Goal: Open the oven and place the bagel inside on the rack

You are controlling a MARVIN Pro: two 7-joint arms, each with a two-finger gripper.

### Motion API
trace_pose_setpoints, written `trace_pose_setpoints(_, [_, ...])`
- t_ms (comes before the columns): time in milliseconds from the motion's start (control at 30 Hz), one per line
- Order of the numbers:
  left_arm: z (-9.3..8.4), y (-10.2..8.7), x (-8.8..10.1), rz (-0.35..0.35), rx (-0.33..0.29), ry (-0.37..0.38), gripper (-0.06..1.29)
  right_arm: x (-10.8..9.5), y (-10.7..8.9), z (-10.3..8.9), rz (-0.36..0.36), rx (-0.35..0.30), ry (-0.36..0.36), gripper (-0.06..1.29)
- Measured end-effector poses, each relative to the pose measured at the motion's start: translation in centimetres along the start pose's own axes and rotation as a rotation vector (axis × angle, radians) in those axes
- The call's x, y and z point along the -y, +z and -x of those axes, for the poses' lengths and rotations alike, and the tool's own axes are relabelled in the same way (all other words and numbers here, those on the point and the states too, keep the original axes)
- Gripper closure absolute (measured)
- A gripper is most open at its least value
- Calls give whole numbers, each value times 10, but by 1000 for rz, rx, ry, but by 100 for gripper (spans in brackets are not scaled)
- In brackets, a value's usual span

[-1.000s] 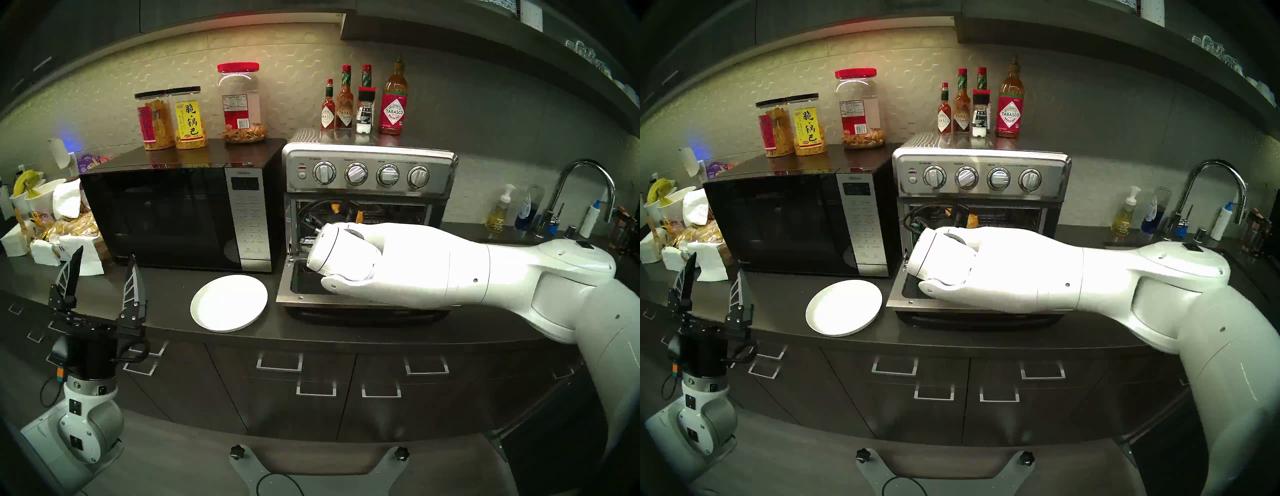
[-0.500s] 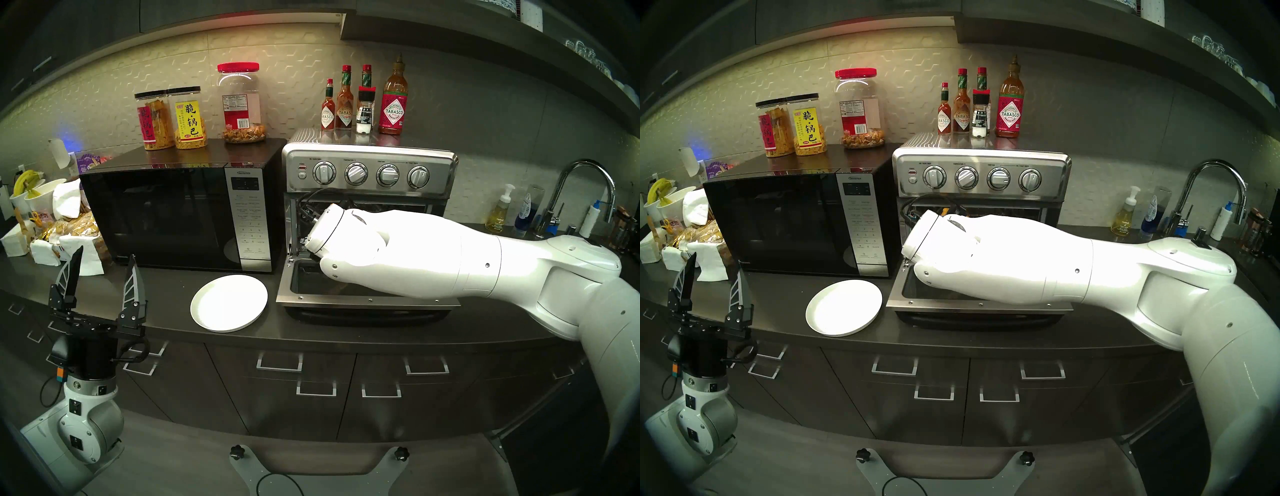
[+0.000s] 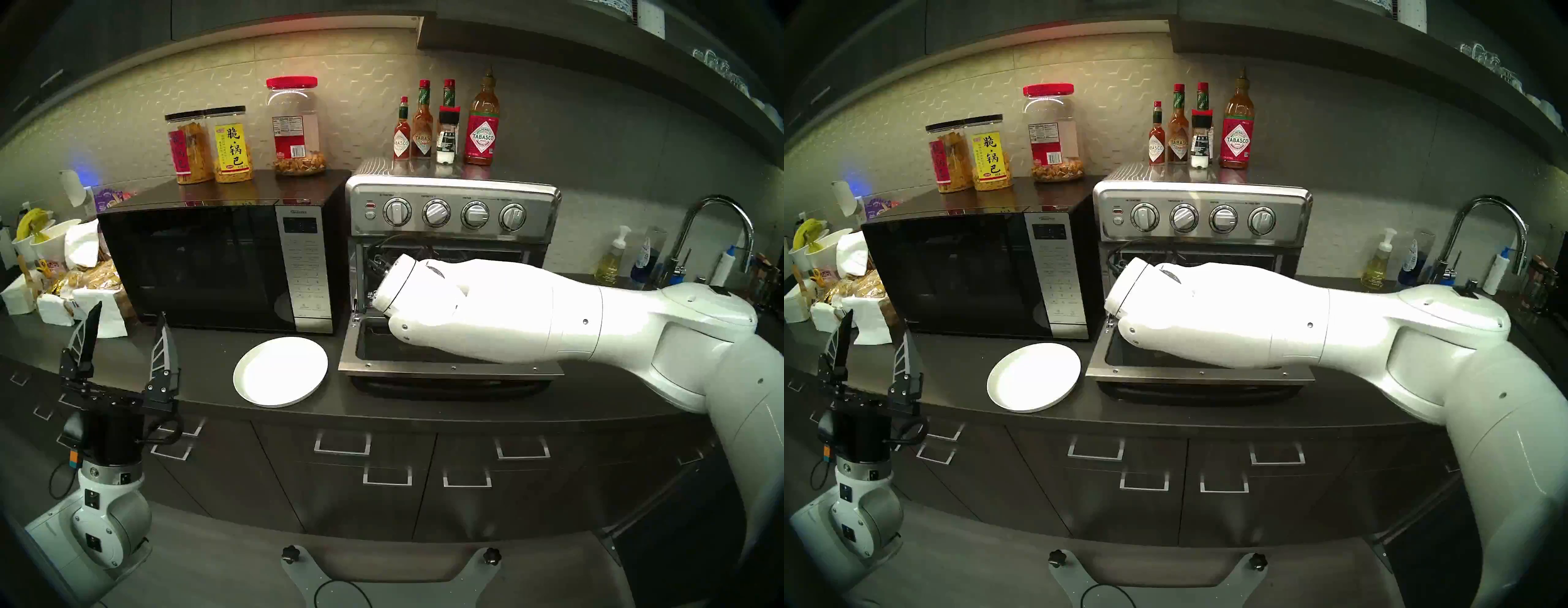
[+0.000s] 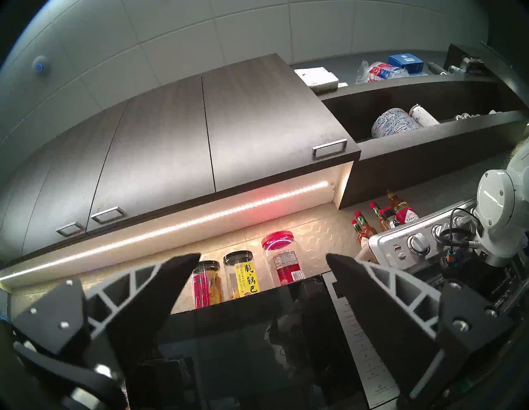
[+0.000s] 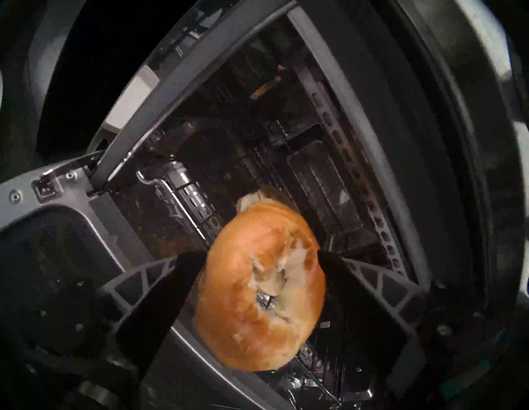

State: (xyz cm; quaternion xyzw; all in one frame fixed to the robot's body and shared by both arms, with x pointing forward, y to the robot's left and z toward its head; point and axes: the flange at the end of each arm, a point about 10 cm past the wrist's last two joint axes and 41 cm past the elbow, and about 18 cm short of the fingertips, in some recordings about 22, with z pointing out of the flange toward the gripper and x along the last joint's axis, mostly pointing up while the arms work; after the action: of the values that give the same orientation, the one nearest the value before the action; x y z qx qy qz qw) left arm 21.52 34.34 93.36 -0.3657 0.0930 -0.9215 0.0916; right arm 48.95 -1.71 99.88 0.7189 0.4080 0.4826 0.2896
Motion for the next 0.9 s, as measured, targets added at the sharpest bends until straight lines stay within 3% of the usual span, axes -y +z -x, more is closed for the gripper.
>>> trace_pose_setpoints(167, [0, 0, 0, 0, 0, 0, -2, -3, 4, -1, 53, -20, -11, 15])
trace_pose_setpoints(200, [0, 0, 0, 0, 0, 0, -2, -2, 4, -1, 56, -21, -12, 21])
trace_pose_setpoints(267, [0, 0, 0, 0, 0, 0, -2, -1, 5, -1, 66, -26, -15, 46])
trace_pose_setpoints(333, [0, 0, 0, 0, 0, 0, -2, -3, 5, -3, 88, -37, -12, 11])
trace_pose_setpoints(467, [0, 0, 0, 0, 0, 0, -2, -8, 6, -5, 121, -50, -7, 8])
trace_pose_setpoints(567, [0, 0, 0, 0, 0, 0, -2, -11, 7, -7, 139, -59, -3, 79])
trace_pose_setpoints(633, [0, 0, 0, 0, 0, 0, -2, -12, 7, -8, 143, -62, -2, 98])
trace_pose_setpoints(667, [0, 0, 0, 0, 0, 0, -2, -12, 6, -8, 141, -62, 1, 119])
trace_pose_setpoints(700, [0, 0, 0, 0, 0, 0, -2, -12, 6, -9, 139, -62, 1, 126])
trace_pose_setpoints(867, [0, 0, 0, 0, 0, 0, -2, 5, -3, -6, 66, -59, 2, 125])
trace_pose_setpoints(900, [0, 0, 0, 0, 0, 0, -2, 3, -6, -7, 54, -61, 13, 118])
